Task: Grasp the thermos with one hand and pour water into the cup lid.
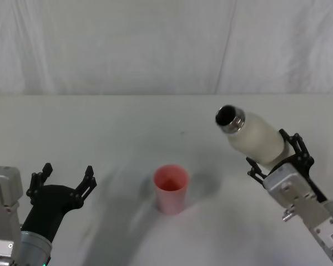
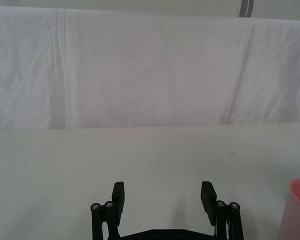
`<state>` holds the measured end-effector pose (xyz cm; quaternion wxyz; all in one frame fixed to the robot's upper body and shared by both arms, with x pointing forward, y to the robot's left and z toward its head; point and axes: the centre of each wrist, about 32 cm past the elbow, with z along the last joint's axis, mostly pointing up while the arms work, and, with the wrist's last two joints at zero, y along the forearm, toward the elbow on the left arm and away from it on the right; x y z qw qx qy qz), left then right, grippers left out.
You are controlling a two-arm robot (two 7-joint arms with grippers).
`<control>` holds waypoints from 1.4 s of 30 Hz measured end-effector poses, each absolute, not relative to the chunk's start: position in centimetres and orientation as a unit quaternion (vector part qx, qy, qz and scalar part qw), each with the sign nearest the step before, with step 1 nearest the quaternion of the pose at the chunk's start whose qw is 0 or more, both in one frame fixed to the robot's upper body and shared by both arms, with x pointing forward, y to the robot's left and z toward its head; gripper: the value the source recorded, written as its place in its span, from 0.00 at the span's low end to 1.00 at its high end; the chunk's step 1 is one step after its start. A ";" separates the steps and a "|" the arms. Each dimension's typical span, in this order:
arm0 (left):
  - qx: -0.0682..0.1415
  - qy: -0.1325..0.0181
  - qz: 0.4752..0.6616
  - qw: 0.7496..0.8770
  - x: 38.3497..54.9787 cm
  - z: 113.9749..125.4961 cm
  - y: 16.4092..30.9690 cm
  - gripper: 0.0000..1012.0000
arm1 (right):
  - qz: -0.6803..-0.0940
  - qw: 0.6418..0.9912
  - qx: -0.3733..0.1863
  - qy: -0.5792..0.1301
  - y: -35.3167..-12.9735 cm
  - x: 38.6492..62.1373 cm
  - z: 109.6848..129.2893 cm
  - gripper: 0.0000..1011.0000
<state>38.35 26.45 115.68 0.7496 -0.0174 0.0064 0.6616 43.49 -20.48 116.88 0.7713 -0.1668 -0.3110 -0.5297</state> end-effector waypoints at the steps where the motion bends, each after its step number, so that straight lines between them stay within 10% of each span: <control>1: -0.017 0.006 0.662 0.750 38.4 115.7 26.5 0.99 | -0.528 0.771 -0.171 -0.314 -20.5 43.4 116.9 0.94; 42: -0.017 0.006 0.662 0.750 38.4 115.7 26.5 0.99 | -0.442 0.705 -0.317 -0.454 -21.1 43.9 118.0 0.94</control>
